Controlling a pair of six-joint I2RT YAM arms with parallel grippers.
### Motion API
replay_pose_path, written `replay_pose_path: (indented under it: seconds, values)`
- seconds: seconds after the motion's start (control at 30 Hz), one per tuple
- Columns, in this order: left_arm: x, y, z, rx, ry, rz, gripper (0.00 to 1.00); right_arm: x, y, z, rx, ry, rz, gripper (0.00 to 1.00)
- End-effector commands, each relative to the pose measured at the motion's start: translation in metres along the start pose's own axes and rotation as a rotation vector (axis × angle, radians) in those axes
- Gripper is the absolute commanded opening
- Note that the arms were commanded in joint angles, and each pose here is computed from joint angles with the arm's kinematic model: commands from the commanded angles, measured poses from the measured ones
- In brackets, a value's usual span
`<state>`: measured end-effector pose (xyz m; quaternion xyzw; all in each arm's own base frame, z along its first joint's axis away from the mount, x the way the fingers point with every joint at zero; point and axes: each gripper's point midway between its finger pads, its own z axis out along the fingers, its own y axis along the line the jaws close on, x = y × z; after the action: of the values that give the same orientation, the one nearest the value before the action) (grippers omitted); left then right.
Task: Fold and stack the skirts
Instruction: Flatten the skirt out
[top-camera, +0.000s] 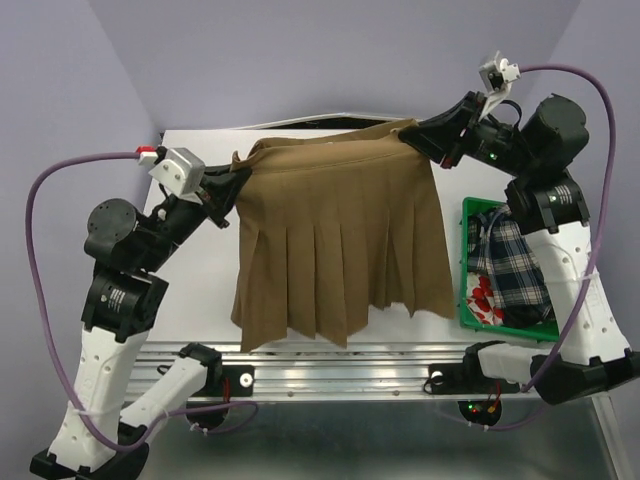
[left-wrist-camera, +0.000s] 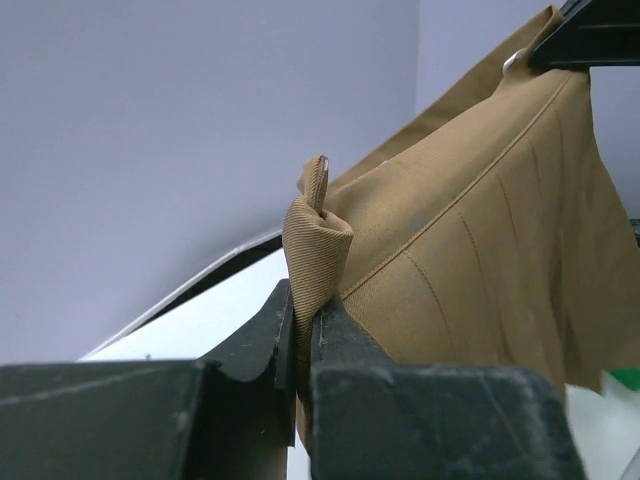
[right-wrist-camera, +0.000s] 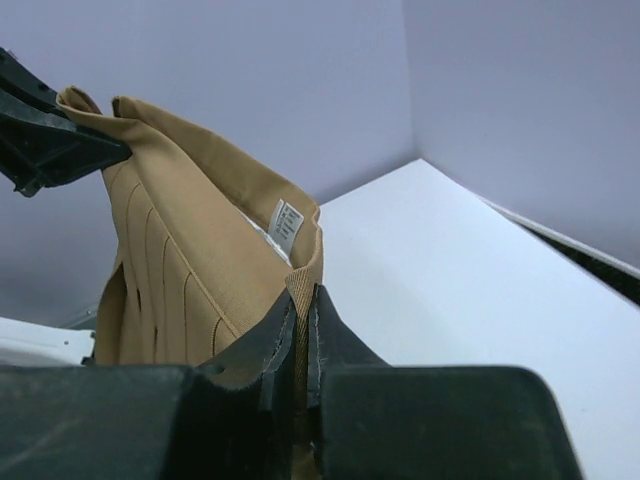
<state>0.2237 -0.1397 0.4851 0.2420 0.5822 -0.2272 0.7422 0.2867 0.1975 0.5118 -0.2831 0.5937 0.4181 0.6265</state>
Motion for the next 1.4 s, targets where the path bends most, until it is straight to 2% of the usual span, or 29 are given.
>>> replay_pose_path:
  seconds: [0.0, 0.13, 0.17, 0.23, 0.27, 0.3, 0.33, 0.37, 0.4, 0.43, 0.47, 0.6, 0.77, 0.83, 0.87, 0.9, 0.97, 1.0, 1.07, 1.13, 1.2, 1.23, 1.37]
  values:
    - [0.022, 0.078, -0.013, -0.388, 0.083, 0.073, 0.0, -0.001, -0.092, -0.013, 0.34, -0.062, -0.027, 0.01]
    - [0.067, 0.087, 0.019, -0.366, 0.172, 0.016, 0.0, 0.059, -0.145, 0.009, 0.388, 0.024, 0.097, 0.01]
    - [0.087, 0.09, 0.026, -0.363, 0.206, 0.006, 0.08, 0.079, -0.163, 0.018, 0.392, 0.041, 0.132, 0.01]
    - [0.116, 0.105, 0.046, -0.391, 0.245, 0.004, 0.14, 0.105, -0.186, 0.028, 0.405, 0.069, 0.167, 0.01]
    - [0.134, 0.111, 0.053, -0.405, 0.28, 0.005, 0.35, 0.114, -0.2, 0.033, 0.422, 0.073, 0.172, 0.02]
    - [0.169, 0.123, 0.066, -0.428, 0.364, 0.001, 0.47, 0.137, -0.227, 0.043, 0.449, 0.1, 0.197, 0.12]
    - [0.184, 0.131, 0.071, -0.449, 0.402, 0.001, 0.56, 0.163, -0.244, 0.046, 0.471, 0.14, 0.218, 0.28]
    - [0.184, 0.146, 0.079, -0.498, 0.415, 0.024, 0.71, 0.163, -0.26, 0.051, 0.507, 0.151, 0.211, 0.43]
    - [0.21, 0.156, 0.092, -0.508, 0.479, 0.025, 0.84, 0.203, -0.287, 0.055, 0.545, 0.226, 0.24, 0.71]
    - [0.222, 0.162, 0.093, -0.522, 0.528, 0.017, 0.87, 0.196, -0.299, 0.06, 0.569, 0.24, 0.227, 0.96]
    - [0.224, 0.17, 0.105, -0.522, 0.535, -0.001, 0.98, 0.202, -0.315, 0.057, 0.622, 0.263, 0.197, 1.0]
    - [0.228, 0.184, 0.105, -0.535, 0.565, -0.032, 0.99, 0.206, -0.327, 0.056, 0.644, 0.297, 0.139, 1.0]
    - [0.254, 0.177, 0.094, -0.476, 0.632, -0.036, 0.99, 0.209, -0.306, 0.05, 0.577, 0.363, 0.118, 0.98]
    - [0.276, 0.171, 0.088, -0.441, 0.7, -0.046, 0.98, 0.224, -0.298, 0.044, 0.537, 0.414, 0.116, 0.88]
    - [0.294, 0.165, 0.087, -0.4, 0.744, -0.059, 0.97, 0.236, -0.289, 0.044, 0.509, 0.46, 0.121, 0.78]
    - [0.304, 0.163, 0.085, -0.387, 0.778, -0.068, 0.94, 0.245, -0.288, 0.041, 0.505, 0.487, 0.131, 0.74]
    - [0.328, 0.151, 0.077, -0.335, 0.857, -0.112, 0.88, 0.267, -0.284, 0.031, 0.504, 0.563, 0.169, 0.66]
    - [0.346, 0.148, 0.074, -0.315, 0.91, -0.131, 0.79, 0.28, -0.284, 0.027, 0.492, 0.602, 0.171, 0.61]
    - [0.368, 0.131, 0.063, -0.244, 0.98, -0.178, 0.7, 0.303, -0.276, 0.016, 0.463, 0.689, 0.2, 0.52]
    - [0.385, 0.117, 0.055, -0.192, 1.022, -0.226, 0.65, 0.327, -0.269, 0.01, 0.44, 0.758, 0.225, 0.45]
    - [0.404, 0.103, 0.042, -0.138, 1.075, -0.254, 0.52, 0.354, -0.254, -0.002, 0.404, 0.838, 0.255, 0.36]
    - [0.413, 0.095, 0.034, -0.115, 1.102, -0.278, 0.41, 0.373, -0.243, -0.01, 0.385, 0.891, 0.274, 0.32]
    - [0.438, 0.085, 0.017, -0.094, 1.178, -0.316, 0.25, 0.405, -0.229, -0.03, 0.371, 0.968, 0.285, 0.27]
